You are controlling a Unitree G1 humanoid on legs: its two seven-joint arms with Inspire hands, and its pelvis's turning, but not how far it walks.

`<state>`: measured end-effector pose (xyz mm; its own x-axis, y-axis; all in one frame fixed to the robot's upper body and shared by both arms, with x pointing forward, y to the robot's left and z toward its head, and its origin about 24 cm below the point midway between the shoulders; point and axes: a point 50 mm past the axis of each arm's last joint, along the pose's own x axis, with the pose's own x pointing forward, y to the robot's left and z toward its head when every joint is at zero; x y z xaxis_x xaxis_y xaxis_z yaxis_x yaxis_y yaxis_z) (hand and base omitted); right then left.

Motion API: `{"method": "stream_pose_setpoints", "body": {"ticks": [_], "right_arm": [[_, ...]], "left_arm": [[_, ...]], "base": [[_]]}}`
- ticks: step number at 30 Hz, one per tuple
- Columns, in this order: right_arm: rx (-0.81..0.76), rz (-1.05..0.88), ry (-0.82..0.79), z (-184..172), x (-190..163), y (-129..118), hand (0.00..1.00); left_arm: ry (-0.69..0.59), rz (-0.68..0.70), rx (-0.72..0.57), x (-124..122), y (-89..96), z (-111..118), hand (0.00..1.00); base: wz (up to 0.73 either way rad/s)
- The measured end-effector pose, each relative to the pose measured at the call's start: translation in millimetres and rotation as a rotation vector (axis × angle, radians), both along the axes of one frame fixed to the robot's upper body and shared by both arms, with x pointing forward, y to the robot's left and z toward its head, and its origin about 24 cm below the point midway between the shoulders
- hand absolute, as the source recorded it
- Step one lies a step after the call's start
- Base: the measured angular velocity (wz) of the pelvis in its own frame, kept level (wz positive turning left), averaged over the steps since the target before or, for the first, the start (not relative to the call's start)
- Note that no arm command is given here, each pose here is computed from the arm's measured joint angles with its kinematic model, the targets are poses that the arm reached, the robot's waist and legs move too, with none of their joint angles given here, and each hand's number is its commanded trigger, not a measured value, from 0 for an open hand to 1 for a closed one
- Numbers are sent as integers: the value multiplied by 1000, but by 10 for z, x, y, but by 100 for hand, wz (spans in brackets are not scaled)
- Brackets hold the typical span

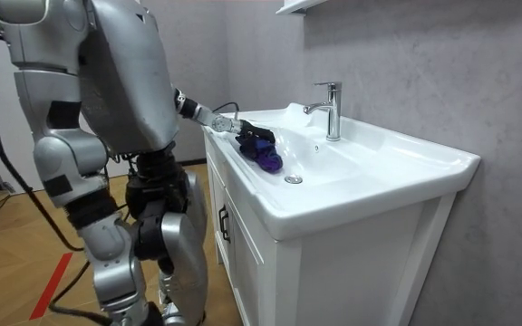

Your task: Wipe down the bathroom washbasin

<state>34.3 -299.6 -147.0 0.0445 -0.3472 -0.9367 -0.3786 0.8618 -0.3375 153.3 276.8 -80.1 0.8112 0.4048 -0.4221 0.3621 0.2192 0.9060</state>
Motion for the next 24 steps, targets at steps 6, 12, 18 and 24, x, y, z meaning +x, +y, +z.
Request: {"method": "stream_pose_setpoints", "body": {"ticks": [6, 12, 18, 24], "right_arm": [[-24, -22, -13, 50, 5, -112, 0], [-58, -24, -42, 74, 56, -151, 0], [-61, 5, -87, 79, 142, -138, 0], [-48, 25, -113, 69, 166, -110, 0]], "left_arm": [[27, -23, 50, -72, 27, -12, 100], [30, -13, 52, -99, 49, -13, 100], [27, -4, 58, -93, 67, -2, 100], [27, -21, 76, -57, 48, 5, 100]], "base": [[16], [3], [10], [4]]}}
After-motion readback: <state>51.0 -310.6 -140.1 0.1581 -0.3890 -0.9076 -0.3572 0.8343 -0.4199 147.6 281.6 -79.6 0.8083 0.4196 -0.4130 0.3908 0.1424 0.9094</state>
